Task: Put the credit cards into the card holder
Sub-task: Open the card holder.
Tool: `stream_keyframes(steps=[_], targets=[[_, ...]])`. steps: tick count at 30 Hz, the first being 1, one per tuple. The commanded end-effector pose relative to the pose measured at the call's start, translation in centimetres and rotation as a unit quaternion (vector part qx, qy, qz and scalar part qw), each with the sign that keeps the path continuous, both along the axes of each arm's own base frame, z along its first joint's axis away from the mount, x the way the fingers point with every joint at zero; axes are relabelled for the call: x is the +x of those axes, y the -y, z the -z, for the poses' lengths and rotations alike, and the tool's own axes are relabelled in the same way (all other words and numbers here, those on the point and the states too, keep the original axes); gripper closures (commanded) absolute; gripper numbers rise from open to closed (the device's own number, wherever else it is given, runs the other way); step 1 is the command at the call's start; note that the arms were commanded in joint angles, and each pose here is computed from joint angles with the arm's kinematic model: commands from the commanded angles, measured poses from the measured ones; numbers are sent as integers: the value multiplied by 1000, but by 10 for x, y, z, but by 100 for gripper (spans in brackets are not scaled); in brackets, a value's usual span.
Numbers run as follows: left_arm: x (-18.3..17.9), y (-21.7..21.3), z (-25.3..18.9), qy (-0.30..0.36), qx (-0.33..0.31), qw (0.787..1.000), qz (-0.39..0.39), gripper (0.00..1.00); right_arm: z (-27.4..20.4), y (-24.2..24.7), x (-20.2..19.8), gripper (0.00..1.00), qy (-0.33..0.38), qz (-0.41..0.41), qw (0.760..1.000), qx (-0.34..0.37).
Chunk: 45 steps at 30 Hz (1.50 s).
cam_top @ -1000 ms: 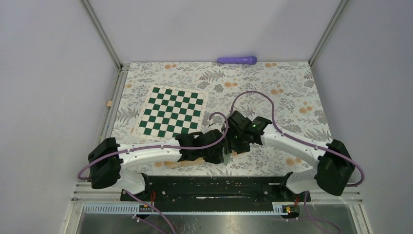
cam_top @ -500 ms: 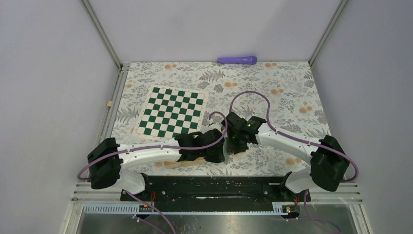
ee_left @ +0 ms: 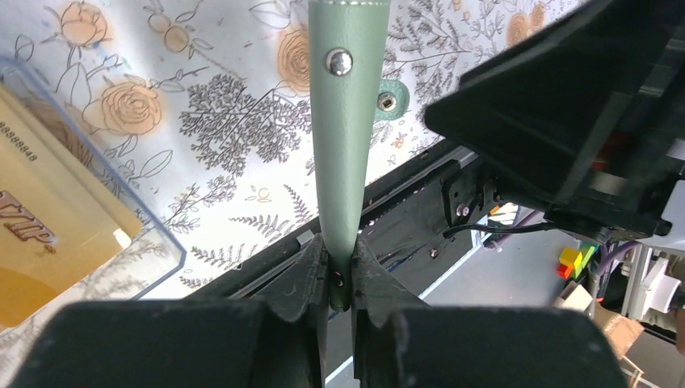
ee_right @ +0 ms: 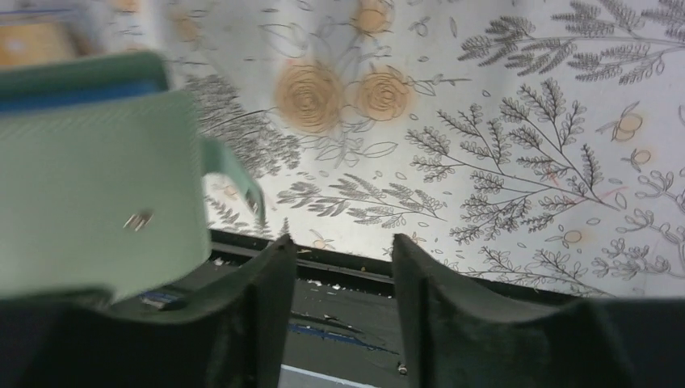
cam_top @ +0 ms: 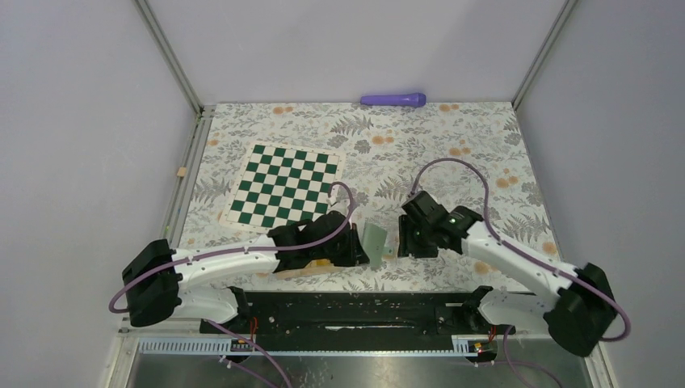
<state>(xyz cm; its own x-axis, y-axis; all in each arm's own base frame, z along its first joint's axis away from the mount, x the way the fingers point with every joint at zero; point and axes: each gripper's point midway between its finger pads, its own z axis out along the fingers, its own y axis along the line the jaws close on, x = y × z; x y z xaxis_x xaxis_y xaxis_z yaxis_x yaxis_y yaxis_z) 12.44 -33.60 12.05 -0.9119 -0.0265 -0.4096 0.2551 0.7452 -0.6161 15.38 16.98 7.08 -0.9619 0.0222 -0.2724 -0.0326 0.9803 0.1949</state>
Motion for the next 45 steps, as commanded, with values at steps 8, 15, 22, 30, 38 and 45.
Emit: stream_keyframes(steps=[8,15,22,30,38,45], targets=[[6,7,-22,-16,-107,994,-17,100,-51,-28,-15,9,72,-49,982,170],[1,11,-23,-22,-119,993,-1,100,-31,-51,-13,26,10,-52,983,177],[-1,12,-25,-24,-121,992,6,100,-18,-43,-2,46,7,-10,991,133],[-2,15,-27,-22,-132,991,12,100,-15,-30,4,52,30,1,993,117],[-3,19,-25,-27,-128,991,22,100,-11,-30,5,56,21,9,993,119],[-3,21,-27,-27,-132,991,24,100,-6,-27,8,62,18,9,993,113]])
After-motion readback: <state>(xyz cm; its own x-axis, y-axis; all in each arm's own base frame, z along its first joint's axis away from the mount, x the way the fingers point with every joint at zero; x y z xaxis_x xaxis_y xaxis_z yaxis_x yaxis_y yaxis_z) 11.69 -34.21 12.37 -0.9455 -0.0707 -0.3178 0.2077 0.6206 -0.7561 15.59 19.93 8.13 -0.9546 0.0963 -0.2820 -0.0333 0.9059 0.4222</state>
